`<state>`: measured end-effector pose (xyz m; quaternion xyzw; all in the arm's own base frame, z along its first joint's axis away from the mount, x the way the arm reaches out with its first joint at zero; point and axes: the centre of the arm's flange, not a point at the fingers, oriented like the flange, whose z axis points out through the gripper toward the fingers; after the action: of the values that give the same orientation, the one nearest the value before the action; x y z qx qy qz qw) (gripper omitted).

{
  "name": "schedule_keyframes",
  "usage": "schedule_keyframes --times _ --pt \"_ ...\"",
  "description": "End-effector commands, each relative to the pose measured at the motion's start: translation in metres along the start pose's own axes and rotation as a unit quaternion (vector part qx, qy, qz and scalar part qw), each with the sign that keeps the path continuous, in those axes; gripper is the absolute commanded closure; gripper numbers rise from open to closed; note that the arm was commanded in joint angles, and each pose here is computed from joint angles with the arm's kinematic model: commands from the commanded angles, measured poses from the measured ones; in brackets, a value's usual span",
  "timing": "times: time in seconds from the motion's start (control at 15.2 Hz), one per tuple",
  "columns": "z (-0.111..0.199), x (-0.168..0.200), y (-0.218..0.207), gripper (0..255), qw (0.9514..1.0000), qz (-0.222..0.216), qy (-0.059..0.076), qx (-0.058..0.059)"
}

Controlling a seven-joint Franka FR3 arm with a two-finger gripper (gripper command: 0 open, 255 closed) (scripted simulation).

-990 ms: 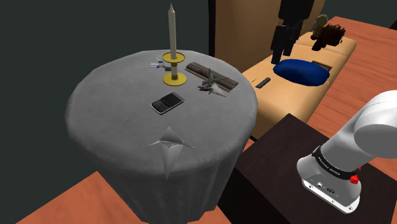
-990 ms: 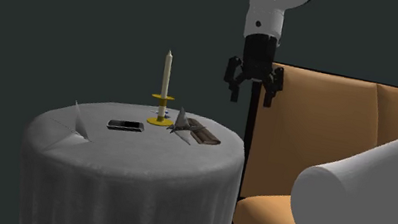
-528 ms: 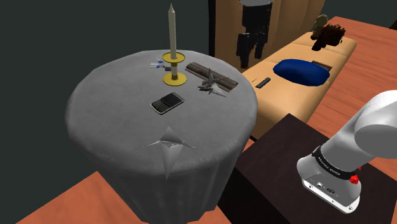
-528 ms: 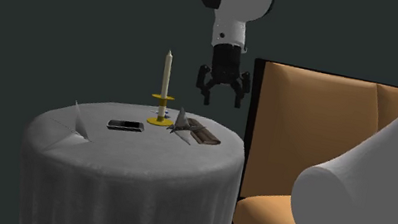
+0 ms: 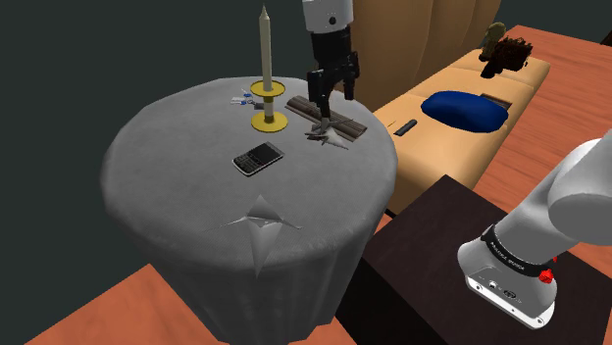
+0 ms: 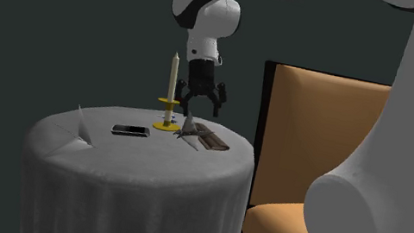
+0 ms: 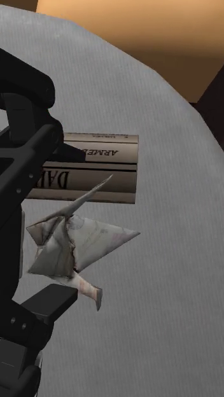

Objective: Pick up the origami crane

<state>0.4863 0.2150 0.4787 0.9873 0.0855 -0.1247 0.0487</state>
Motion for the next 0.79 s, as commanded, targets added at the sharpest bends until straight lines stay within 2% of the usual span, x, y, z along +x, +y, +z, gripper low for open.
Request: schedule_keyframes --times 0.0,0.2,0.73 --pt "0.006 0.025 -0.017 0 1.0 -0.002 -0.006 -0.008" --pt "0.012 0.054 -0.035 0 0.9998 -0.004 -0.013 -0.017" --pt "0.051 0.064 -0.038 0 0.9998 -0.004 -0.013 -0.017"
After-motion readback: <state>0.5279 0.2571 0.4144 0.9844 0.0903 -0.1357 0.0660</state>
